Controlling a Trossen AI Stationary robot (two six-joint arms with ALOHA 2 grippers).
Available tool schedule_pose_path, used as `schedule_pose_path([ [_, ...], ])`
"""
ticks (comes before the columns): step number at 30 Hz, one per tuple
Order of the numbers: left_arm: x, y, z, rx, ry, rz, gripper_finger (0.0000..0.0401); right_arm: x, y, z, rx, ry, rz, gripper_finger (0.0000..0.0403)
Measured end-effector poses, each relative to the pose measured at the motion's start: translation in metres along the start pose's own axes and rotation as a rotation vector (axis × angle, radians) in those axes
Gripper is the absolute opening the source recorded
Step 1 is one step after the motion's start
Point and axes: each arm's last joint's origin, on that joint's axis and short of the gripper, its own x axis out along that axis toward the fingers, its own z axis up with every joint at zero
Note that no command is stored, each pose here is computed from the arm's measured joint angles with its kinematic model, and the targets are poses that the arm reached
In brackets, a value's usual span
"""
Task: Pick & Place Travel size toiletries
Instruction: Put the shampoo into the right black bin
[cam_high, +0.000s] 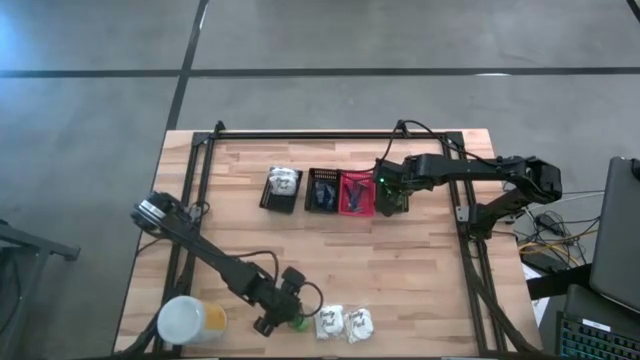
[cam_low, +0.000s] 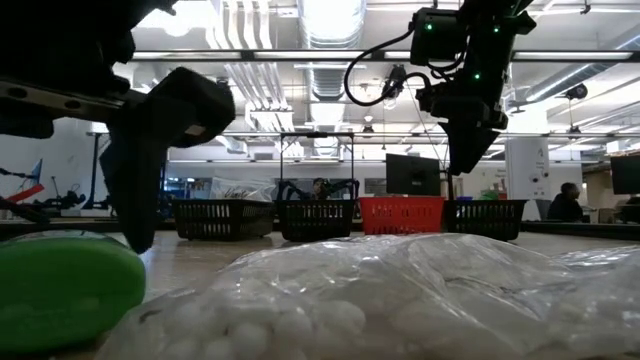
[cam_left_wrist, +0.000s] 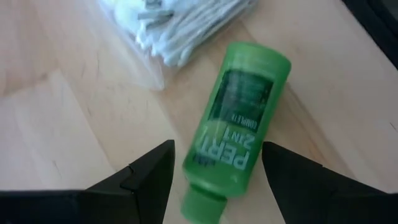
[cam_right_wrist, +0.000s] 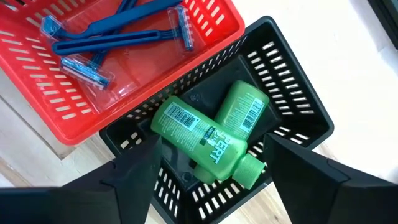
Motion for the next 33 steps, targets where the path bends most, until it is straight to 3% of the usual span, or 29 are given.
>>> schedule_pose_path([
  [10,0.01,-0.001,-0.001,0.036,-0.01,-0.019,0.024,0.0,0.0,0.0,0.018,0.005,-0.003,0.0291],
  [13,0.01,-0.001,-0.002,0.01,0.009,-0.019,0.0217,0.0,0.0,0.0,0.018,0.006,-0.003,0.0293],
  [19,0.008,0.0,-0.003,-0.152,0.032,0.001,0.0153,0.0,0.001,-0.001,0.018,0.025,0.042,0.0278],
  [24,0.001,0.004,-0.004,-0.321,0.103,0.131,0.015,0.0,0.003,-0.001,0.031,0.045,0.106,0.0259],
  [28,-0.015,0.008,-0.006,-0.394,0.165,0.26,0.0149,-0.001,0.009,0.003,0.044,0.041,0.239,0.0245],
  [33,-0.038,0.018,-0.001,-0.45,0.07,0.429,0.0147,-0.004,0.018,0.015,0.073,-0.033,0.449,0.0234],
])
